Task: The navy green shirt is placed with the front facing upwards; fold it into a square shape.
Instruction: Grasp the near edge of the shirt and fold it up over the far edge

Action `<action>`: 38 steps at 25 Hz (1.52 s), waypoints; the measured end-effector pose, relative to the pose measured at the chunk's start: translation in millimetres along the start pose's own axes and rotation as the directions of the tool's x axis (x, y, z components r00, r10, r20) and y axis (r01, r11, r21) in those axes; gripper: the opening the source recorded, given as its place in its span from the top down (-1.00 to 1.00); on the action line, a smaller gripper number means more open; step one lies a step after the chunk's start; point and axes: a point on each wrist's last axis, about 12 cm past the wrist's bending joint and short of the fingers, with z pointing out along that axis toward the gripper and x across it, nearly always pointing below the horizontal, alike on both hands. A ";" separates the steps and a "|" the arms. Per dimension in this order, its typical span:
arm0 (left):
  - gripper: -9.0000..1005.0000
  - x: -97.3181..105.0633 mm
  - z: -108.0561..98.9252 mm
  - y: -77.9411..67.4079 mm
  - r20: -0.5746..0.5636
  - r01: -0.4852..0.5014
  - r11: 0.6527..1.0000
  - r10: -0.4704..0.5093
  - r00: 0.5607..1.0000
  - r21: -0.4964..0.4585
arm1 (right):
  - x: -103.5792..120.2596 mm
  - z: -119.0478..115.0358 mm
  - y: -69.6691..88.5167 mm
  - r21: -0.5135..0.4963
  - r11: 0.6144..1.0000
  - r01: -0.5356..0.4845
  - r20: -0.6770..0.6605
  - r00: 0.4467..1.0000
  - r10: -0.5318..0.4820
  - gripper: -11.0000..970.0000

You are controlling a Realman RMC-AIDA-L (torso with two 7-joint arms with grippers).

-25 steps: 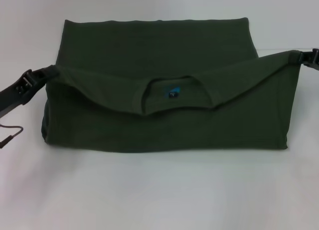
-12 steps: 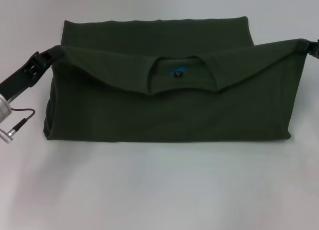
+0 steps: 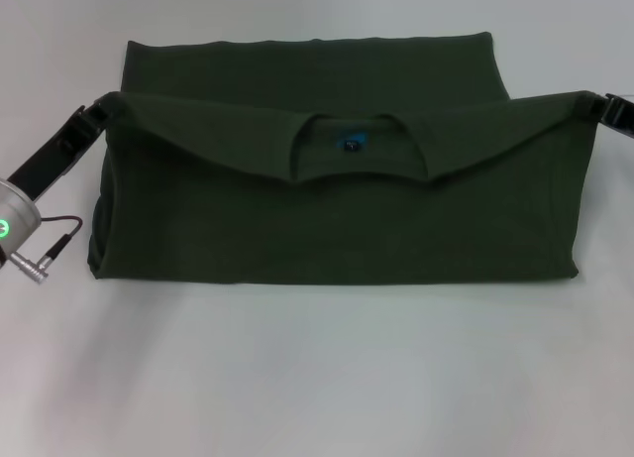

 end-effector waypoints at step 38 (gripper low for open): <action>-0.17 16.5 4.9 9.8 0.022 -0.074 0.992 0.077 0.997 -0.106 | 12.9 7.7 10.9 -0.059 0.998 0.029 -0.020 0.999 -0.030 0.01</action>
